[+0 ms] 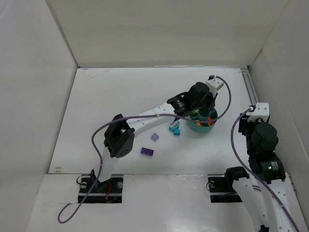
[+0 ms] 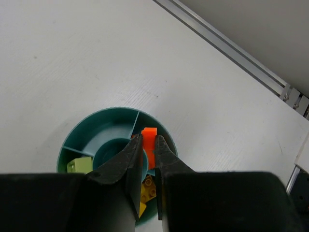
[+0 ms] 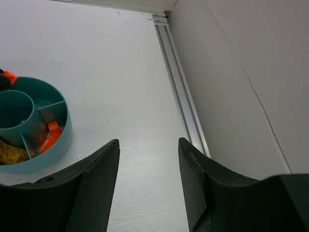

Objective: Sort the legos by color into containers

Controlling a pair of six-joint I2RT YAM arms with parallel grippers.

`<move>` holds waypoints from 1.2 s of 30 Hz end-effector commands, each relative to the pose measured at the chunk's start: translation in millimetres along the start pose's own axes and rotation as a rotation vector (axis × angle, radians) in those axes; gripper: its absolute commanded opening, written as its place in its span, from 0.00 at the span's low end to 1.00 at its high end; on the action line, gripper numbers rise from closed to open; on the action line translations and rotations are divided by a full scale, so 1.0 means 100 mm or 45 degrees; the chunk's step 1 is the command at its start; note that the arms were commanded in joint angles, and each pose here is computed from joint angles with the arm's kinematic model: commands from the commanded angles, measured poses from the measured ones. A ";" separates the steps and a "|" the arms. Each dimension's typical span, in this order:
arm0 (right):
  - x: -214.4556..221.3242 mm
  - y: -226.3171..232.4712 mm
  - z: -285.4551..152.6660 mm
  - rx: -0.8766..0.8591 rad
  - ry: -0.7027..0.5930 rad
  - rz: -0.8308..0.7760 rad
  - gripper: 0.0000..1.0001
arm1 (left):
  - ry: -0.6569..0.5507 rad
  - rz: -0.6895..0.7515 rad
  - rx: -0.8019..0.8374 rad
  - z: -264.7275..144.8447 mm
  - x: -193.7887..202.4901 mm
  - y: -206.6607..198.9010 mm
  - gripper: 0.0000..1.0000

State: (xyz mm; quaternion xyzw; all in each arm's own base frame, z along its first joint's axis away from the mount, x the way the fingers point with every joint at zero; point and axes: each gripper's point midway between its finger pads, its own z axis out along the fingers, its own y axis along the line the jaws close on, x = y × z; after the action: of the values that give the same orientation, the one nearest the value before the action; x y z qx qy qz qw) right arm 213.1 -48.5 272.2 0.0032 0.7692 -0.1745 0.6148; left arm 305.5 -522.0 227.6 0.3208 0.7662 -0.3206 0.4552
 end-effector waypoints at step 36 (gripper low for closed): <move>-0.10 -0.15 -0.08 0.084 -0.040 0.058 0.58 | 0.045 0.145 0.143 0.27 0.06 -0.19 0.53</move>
State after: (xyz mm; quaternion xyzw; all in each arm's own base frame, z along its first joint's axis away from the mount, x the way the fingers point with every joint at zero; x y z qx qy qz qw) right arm 207.5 -54.0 271.3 0.0161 0.7690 -0.1840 0.6120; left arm 309.2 -550.7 157.6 0.3930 0.7734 -0.2937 0.4013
